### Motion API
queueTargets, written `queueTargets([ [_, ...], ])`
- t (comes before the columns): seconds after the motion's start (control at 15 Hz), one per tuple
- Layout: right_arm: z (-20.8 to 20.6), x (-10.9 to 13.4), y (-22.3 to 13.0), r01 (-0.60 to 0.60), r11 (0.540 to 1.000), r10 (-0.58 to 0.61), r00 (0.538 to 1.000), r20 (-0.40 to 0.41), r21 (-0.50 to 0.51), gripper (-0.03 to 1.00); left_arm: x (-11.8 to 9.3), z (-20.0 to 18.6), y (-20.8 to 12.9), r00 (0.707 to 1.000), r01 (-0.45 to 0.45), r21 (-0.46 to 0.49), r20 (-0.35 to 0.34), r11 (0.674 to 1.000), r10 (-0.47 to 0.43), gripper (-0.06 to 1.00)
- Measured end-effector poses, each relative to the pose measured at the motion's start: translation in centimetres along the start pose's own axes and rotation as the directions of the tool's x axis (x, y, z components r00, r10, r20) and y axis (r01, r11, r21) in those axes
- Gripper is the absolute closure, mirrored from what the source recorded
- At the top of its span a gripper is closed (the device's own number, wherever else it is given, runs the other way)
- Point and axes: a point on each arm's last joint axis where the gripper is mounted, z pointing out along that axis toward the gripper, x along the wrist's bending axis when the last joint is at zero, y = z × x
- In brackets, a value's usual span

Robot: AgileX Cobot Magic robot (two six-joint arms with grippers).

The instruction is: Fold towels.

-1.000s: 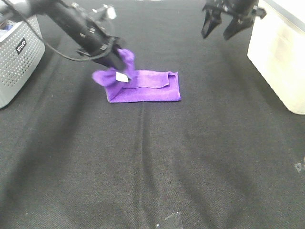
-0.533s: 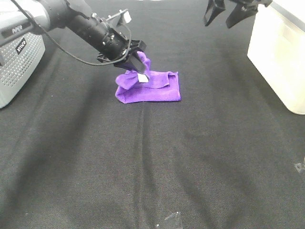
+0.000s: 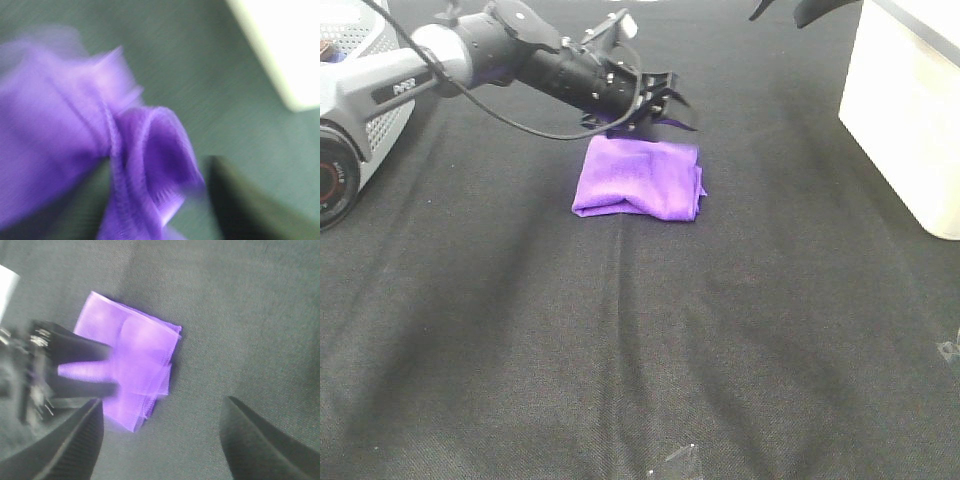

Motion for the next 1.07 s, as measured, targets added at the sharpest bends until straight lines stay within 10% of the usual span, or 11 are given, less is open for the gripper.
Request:
queueTargets([
  [0.4, 0.0, 0.0, 0.0, 0.0, 1.0, 0.0, 1.0, 0.0, 0.0, 0.32, -0.7, -4.9, 2.9, 0.984, -0.142, 0.017, -0.103, 0.99, 0.143, 0.28],
  [0.67, 0.0, 0.1, 0.0, 0.011, 1.0, -0.011, 1.0, -0.016, -0.002, 0.32, -1.2, -10.9, 5.4, 0.877, -0.137, 0.067, -0.455, 0.988, 0.152, 0.28],
  [1.07, 0.0, 0.2, 0.0, 0.04, 0.999, -0.041, 0.999, -0.018, -0.003, 0.32, -0.1, -17.1, 5.5, 0.77, 0.016, 0.187, -0.63, 0.982, 0.107, 0.28],
])
